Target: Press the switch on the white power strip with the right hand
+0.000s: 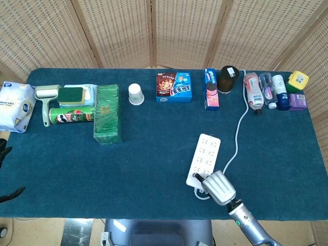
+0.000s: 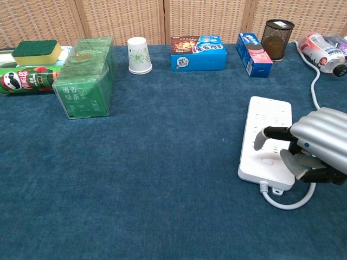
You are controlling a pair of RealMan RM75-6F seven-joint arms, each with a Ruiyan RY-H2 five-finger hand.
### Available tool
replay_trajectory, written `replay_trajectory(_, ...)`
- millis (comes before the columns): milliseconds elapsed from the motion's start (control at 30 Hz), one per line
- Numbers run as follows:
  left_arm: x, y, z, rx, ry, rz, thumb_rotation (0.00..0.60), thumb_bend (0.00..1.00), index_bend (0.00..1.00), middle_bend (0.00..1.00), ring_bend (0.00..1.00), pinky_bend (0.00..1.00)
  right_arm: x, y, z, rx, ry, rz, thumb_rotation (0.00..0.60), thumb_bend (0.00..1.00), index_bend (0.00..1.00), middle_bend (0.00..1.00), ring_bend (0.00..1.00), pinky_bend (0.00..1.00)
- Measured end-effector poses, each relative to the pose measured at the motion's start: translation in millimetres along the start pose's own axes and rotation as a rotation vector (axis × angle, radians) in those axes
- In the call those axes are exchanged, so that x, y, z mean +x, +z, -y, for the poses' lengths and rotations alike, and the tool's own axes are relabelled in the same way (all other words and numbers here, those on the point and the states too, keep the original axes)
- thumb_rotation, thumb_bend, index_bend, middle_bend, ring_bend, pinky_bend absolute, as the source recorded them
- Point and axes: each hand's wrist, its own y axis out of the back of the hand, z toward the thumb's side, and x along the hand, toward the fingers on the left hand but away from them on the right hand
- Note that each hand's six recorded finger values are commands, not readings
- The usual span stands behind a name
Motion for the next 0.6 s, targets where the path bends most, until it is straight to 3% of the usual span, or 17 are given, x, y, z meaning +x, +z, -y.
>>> replay_trajectory(600, -0.9, 0.5, -0.1, 0.000, 0.000, 0.002, 0.600, 0.07, 0.00, 0.00, 0.00, 0.08, 8.0, -8.8, 12.0, 0.017, 0.034, 0.022, 0.600, 0.87, 0.32, 0.97, 1.00, 1.00)
